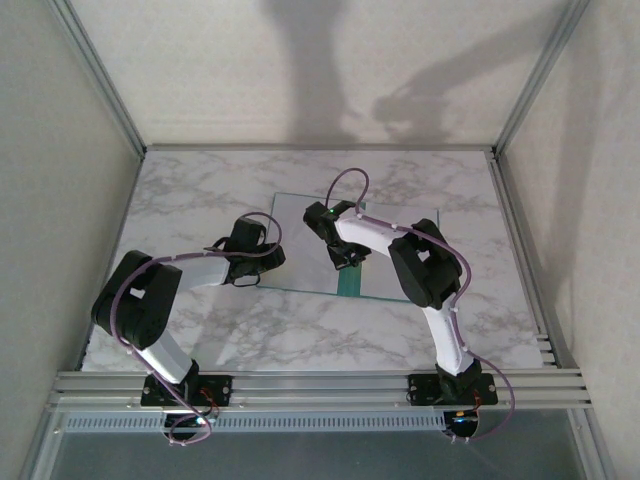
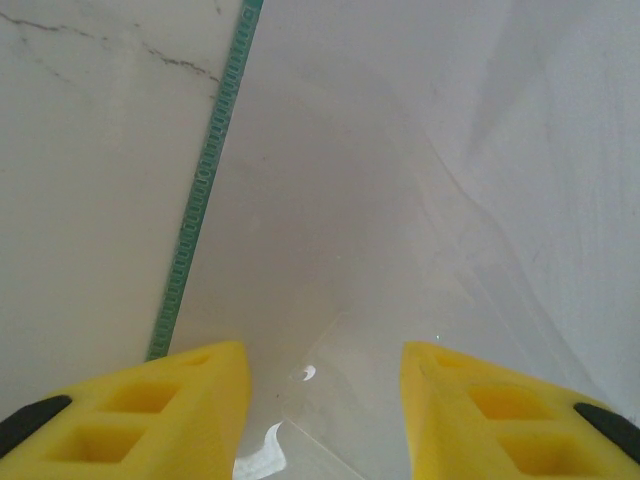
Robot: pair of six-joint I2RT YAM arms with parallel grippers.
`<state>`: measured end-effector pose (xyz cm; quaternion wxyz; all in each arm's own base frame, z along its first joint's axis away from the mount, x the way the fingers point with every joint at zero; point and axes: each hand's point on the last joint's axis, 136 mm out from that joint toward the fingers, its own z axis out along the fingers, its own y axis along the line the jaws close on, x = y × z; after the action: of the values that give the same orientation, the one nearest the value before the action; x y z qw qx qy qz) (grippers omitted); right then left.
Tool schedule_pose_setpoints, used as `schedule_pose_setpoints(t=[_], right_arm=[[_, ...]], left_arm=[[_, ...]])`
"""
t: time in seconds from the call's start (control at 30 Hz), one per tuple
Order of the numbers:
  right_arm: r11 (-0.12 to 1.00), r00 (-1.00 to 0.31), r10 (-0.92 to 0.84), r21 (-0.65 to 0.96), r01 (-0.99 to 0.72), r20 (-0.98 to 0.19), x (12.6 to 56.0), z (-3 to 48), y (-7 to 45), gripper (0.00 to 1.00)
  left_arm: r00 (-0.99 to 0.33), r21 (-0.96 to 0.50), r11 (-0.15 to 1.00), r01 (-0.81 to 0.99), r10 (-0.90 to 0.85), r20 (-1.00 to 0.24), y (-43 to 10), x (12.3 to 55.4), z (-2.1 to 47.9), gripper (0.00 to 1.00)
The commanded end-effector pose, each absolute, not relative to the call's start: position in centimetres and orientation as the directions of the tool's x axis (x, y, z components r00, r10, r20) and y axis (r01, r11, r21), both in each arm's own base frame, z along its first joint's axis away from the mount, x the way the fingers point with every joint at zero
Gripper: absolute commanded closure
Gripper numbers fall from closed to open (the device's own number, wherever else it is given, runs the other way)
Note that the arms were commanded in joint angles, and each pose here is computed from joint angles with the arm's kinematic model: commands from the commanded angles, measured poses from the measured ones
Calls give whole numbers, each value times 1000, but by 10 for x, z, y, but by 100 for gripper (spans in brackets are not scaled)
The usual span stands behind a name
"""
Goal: Put the files into the folder
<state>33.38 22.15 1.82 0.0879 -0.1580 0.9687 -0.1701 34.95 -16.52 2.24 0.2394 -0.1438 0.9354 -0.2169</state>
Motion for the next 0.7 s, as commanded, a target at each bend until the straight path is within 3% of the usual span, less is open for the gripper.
schedule_pose_setpoints(t=[0.0, 0.67], right_arm=[[914, -944, -329, -242, -327, 30, 306, -34, 232, 97], [897, -932, -356, -301, -323, -61, 330, 14, 232, 97]], left_arm=[[-898, -388, 894, -226, -346, -273, -152, 318, -18, 55], [-900, -386, 894, -228, -345, -268, -152, 317, -20, 55]])
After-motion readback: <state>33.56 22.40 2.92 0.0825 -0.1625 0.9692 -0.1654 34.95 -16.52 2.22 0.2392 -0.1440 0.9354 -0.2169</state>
